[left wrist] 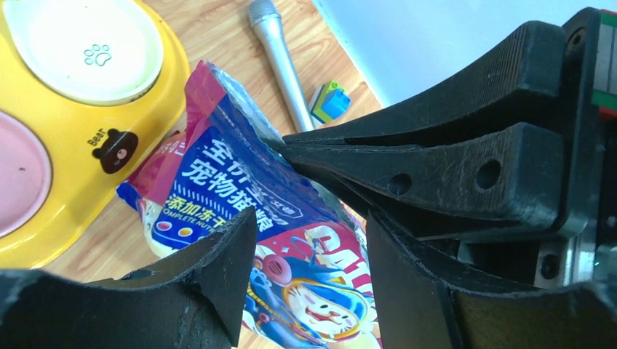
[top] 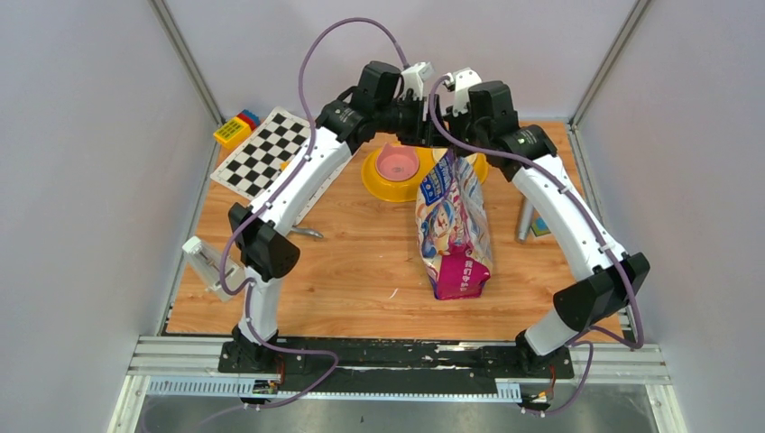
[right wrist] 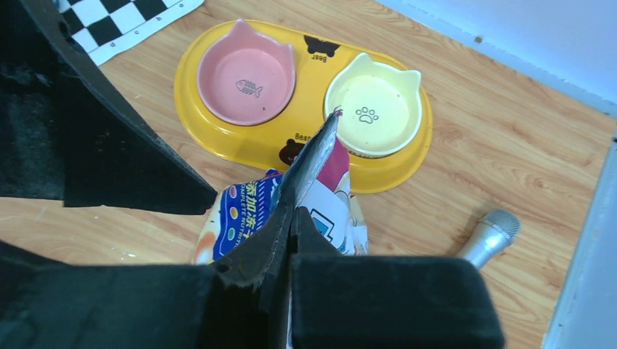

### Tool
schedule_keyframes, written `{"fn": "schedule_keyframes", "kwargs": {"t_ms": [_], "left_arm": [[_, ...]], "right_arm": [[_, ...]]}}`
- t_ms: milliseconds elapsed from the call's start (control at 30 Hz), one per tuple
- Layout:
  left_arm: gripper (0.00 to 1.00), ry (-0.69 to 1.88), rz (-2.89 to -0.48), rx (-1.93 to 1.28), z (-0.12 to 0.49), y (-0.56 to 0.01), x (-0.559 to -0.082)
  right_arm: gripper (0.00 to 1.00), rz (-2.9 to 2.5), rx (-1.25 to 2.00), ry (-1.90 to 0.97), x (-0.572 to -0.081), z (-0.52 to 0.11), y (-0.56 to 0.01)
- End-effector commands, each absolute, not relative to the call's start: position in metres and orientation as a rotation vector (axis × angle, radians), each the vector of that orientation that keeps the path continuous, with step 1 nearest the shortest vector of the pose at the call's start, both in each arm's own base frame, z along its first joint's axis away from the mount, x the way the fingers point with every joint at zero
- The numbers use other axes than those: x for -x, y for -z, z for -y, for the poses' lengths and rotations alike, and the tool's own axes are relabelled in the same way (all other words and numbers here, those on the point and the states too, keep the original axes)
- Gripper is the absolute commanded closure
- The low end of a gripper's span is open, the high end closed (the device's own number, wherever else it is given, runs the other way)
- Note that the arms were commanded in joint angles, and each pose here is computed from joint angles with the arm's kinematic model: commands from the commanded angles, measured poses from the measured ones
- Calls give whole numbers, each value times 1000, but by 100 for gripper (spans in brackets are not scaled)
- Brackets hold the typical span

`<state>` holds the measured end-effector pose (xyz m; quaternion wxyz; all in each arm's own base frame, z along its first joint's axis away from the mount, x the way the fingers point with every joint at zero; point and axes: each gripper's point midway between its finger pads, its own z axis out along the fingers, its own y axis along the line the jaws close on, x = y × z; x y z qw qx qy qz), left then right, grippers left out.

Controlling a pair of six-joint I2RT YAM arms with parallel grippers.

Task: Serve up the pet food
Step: Open the pet food bag at the center of the board.

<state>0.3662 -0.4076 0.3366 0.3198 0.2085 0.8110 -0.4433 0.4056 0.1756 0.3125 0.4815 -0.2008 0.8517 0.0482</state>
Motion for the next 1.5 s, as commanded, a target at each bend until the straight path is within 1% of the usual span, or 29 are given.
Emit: {"fn": "schedule_keyframes", "kwargs": {"t_ms": [0, 167, 333, 733, 867, 1000, 1167, 1467], "left_arm": [[35, 1263, -2025, -624, 424, -356, -365], [36, 1279, -2052, -634, 428, -343, -366], [36, 1280, -2068, -635, 431, -333, -369], [36, 1235, -2045, -637, 434, -337, -375], [43, 1149, -2079, -588, 424, -331, -385], [44, 1163, -2070, -515, 403, -341, -400], [41, 1219, -2038, -489, 393, -354, -406], [33, 1271, -2041, -471, 393, -349, -416]], "right_arm": [[100, -2078, 428, -267, -397, -175, -324], [100, -2103, 366, -487, -394, -175, -330], [100, -2122, 314, -585, -395, -168, -331], [100, -2137, 323, -558, -393, -169, -323], [100, -2134, 336, -576, -390, -172, -325], [100, -2134, 366, -593, -383, -173, -320], [100, -2109, 419, -595, -377, -175, -313], [100, -2029, 525, -509, -372, -183, -311]]}}
